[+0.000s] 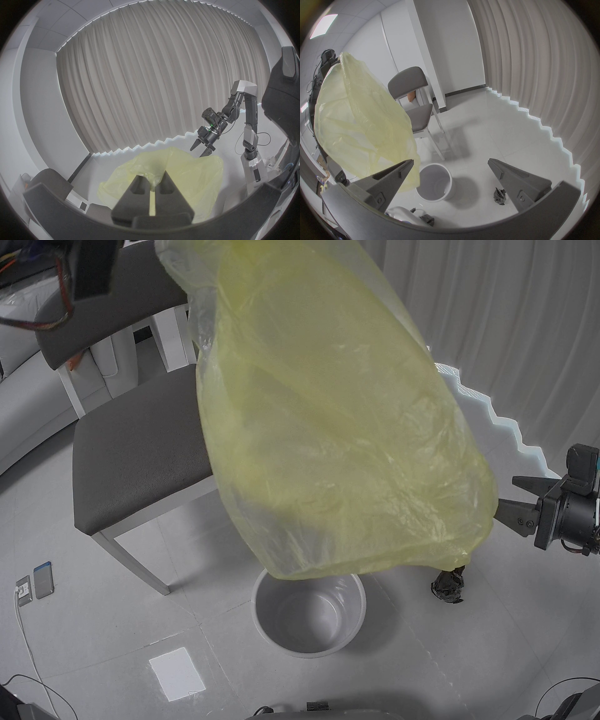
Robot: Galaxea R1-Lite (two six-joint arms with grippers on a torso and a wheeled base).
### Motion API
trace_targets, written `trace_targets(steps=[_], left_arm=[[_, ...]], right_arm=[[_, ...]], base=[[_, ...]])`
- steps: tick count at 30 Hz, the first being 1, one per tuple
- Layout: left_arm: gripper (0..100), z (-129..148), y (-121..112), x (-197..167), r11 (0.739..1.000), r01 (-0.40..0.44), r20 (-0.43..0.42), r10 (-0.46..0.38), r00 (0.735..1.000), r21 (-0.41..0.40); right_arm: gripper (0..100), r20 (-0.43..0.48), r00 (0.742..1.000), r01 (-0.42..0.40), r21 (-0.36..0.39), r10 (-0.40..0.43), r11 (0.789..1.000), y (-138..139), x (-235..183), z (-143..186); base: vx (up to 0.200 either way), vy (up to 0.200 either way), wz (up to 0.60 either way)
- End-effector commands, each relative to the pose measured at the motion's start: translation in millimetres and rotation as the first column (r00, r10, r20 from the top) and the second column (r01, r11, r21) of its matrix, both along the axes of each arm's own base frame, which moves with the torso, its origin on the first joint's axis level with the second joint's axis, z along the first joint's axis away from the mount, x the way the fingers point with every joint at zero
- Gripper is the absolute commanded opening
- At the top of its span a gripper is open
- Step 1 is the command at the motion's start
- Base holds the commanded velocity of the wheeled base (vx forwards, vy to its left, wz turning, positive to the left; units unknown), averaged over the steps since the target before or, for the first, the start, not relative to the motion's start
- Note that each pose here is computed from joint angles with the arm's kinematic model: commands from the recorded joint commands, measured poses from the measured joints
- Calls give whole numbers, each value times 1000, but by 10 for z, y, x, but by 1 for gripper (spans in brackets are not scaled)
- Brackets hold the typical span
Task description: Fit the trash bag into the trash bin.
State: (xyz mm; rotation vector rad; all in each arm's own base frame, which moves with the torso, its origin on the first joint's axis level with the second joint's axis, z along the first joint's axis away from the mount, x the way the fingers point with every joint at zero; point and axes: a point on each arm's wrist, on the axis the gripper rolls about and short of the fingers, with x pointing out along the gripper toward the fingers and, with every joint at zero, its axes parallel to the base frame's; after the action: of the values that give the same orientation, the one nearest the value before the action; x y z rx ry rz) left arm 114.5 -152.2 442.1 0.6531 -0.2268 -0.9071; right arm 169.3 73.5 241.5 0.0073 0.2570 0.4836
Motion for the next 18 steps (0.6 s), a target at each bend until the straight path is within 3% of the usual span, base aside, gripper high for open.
trace_targets(steps=[1, 7, 18], left_arm=[[0, 22, 19, -41, 1000, 11, 6, -10, 1000, -13], [0, 21, 10, -30, 1000, 7, 5, -7, 1000, -16], [0, 16, -10, -11, 1000, 4, 4, -4, 1000, -17]], right_arm=[[100, -24, 999, -30, 14, 30, 999, 108, 57, -54], [100, -61, 997, -54, 21, 55, 998, 263, -67, -132], [100, -21, 995, -98, 38, 99, 994, 217, -314, -62]], base=[[0, 0, 0], [0, 0, 0], [0, 0, 0]])
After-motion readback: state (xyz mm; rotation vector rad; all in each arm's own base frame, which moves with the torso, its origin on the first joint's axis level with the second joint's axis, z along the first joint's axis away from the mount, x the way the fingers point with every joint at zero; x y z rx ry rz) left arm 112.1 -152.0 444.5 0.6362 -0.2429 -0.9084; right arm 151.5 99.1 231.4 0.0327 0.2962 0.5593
